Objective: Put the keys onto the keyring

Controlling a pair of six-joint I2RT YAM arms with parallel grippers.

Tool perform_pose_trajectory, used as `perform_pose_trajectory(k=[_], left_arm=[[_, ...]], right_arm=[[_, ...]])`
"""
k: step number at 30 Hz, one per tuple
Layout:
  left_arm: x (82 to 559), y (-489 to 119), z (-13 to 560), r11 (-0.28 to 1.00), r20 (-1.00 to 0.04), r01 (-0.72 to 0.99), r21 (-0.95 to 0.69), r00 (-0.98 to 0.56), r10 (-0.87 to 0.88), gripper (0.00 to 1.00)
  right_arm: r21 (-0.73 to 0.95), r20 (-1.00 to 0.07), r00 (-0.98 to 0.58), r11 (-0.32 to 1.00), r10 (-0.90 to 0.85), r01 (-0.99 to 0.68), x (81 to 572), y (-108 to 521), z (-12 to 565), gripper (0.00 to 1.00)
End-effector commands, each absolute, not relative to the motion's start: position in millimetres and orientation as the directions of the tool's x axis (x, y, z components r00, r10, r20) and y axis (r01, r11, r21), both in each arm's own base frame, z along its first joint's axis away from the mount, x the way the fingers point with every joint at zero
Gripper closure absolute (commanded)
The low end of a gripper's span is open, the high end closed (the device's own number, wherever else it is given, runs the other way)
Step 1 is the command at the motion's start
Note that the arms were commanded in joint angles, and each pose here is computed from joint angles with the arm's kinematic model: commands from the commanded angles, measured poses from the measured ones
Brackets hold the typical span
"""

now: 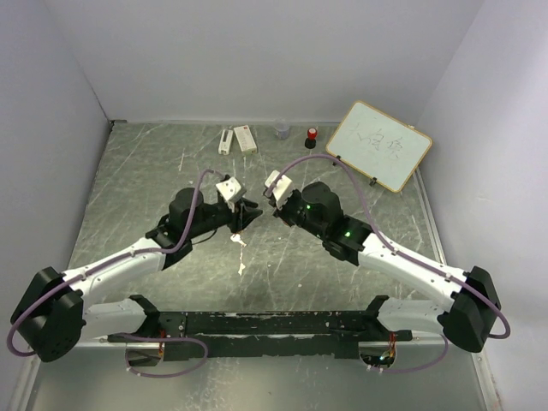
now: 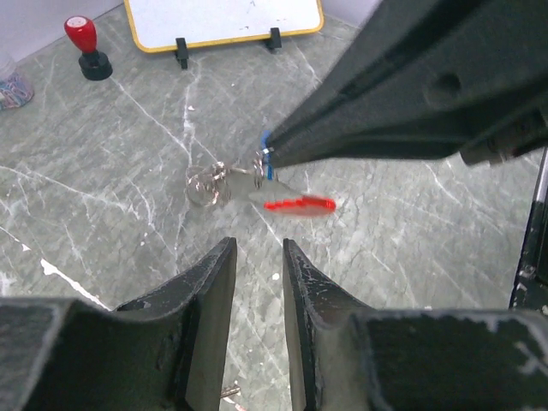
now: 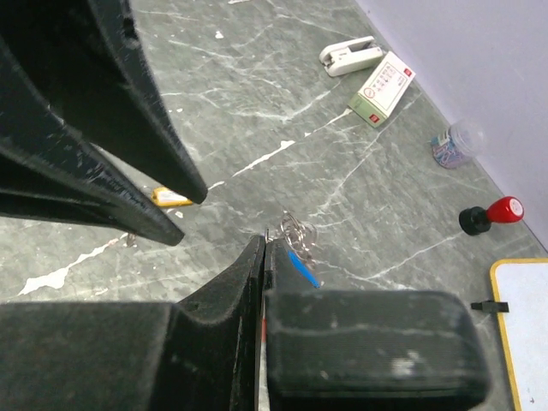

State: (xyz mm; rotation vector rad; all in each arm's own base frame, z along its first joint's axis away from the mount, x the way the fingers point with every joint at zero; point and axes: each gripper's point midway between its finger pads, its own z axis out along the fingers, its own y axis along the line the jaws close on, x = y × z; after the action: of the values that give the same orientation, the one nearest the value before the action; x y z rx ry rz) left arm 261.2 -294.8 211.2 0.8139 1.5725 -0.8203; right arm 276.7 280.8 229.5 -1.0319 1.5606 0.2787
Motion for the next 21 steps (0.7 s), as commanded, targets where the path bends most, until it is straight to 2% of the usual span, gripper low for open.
perform_pose_trajectory(k=[1,8,14,21], left_arm=[[253,-294,237,0.495,-0.997,0.866,0.067,0.07,0.013,0.62],[254,-291,235,0.503,-0.984,0.851,0.154,0.179,0.0,0.67],[248,-285,248,0.523,-0.946,0.823,0.221,0.311,-0.089,0.68],[244,-294,247,0.481,-0.938,0.842,0.242,0.33,-0.106,0.68]], right_arm=[[-0.352,-0.902,0.11,0.565,-0.417,-0.746,276,288,253,1.0],[-0.325,-0.909,0.088,0.559,-0.408,-0.763,275,293,255,1.0],[-0.313,-0.912,0.082,0.551,-0.402,-0.774,272,294,254,1.0],[-0.299,-0.917,0.082,0.536,-0.391,-0.789,267,295,253,1.0]])
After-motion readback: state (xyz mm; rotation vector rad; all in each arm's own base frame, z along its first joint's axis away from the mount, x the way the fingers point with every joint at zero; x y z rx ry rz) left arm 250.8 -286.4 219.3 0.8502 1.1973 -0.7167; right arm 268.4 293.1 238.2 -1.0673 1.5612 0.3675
